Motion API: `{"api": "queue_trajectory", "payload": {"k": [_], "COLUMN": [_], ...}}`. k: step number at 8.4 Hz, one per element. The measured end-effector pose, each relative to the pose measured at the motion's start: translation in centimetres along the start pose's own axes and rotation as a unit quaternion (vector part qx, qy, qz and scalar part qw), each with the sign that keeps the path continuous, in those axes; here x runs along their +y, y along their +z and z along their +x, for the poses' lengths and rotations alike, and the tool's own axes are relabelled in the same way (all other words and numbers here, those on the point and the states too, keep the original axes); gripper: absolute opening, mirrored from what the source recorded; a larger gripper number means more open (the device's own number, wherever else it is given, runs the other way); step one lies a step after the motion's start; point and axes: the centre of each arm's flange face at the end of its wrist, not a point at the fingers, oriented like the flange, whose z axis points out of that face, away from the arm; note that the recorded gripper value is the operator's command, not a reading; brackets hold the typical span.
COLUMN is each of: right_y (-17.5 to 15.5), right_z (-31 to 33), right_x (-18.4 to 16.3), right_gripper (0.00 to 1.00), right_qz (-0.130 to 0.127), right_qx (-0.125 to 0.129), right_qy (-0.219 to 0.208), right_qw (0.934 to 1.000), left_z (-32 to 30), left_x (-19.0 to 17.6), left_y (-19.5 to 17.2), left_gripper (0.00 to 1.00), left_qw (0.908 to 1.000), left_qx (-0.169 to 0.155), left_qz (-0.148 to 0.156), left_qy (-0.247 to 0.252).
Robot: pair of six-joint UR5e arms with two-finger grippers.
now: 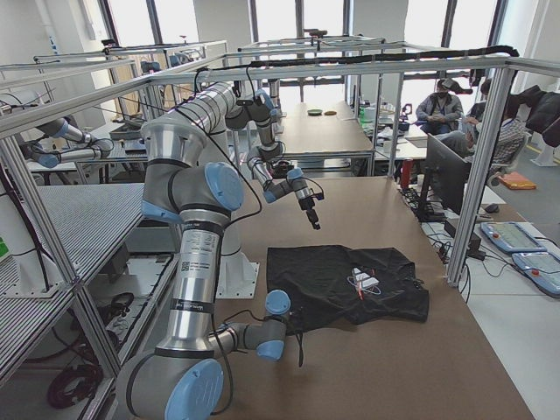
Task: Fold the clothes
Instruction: 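Lower both grippers and grasp the two hem corners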
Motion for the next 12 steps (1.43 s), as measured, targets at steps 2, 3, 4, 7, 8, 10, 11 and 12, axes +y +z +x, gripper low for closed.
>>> {"api": "queue_trajectory", "payload": {"k": [2,3,4,7,8,10,11,12], "right_y": [0.2,0.3,0.4,0.4,0.3,-0.3,-0.7,-1.0], "right_z": [0.1,0.0,0.0,-0.1,-0.2,-0.8,-1.3,-1.8], "right_x": [0.0,0.1,0.1,0.2,0.2,0.1,0.2,0.2], "right_gripper": [0.00,0.00,0.00,0.00,0.00,0.00,0.00,0.00], "right_qz": [0.001,0.004,0.005,0.006,0.005,0.005,0.006,0.007], "right_qx": [0.002,0.003,0.003,0.002,0.000,-0.010,-0.016,-0.021], "right_qy": [0.001,0.000,-0.002,-0.002,-0.003,-0.005,-0.007,-0.009], "right_qw": [1.0000,1.0000,1.0000,1.0000,1.0000,0.9999,0.9998,0.9997], "left_z": [0.0,0.0,0.0,-0.2,-0.4,-1.4,-1.8,-2.2], "left_x": [0.0,0.0,0.0,0.5,1.6,5.2,7.2,9.6], "left_y": [0.0,0.0,0.0,0.0,0.2,-0.6,-0.9,-0.9], "left_gripper": [1.00,1.00,1.00,1.00,0.99,0.99,0.99,0.99], "left_qw": [1.0000,1.0000,1.0000,1.0000,1.0000,0.9999,0.9997,0.9995], "left_qx": [0.000,0.000,0.000,-0.002,-0.004,-0.010,-0.012,-0.013], "left_qz": [0.000,0.000,0.000,0.000,0.000,-0.006,-0.011,-0.014], "left_qy": [0.000,0.000,0.000,0.001,0.003,-0.006,-0.016,-0.025]}}
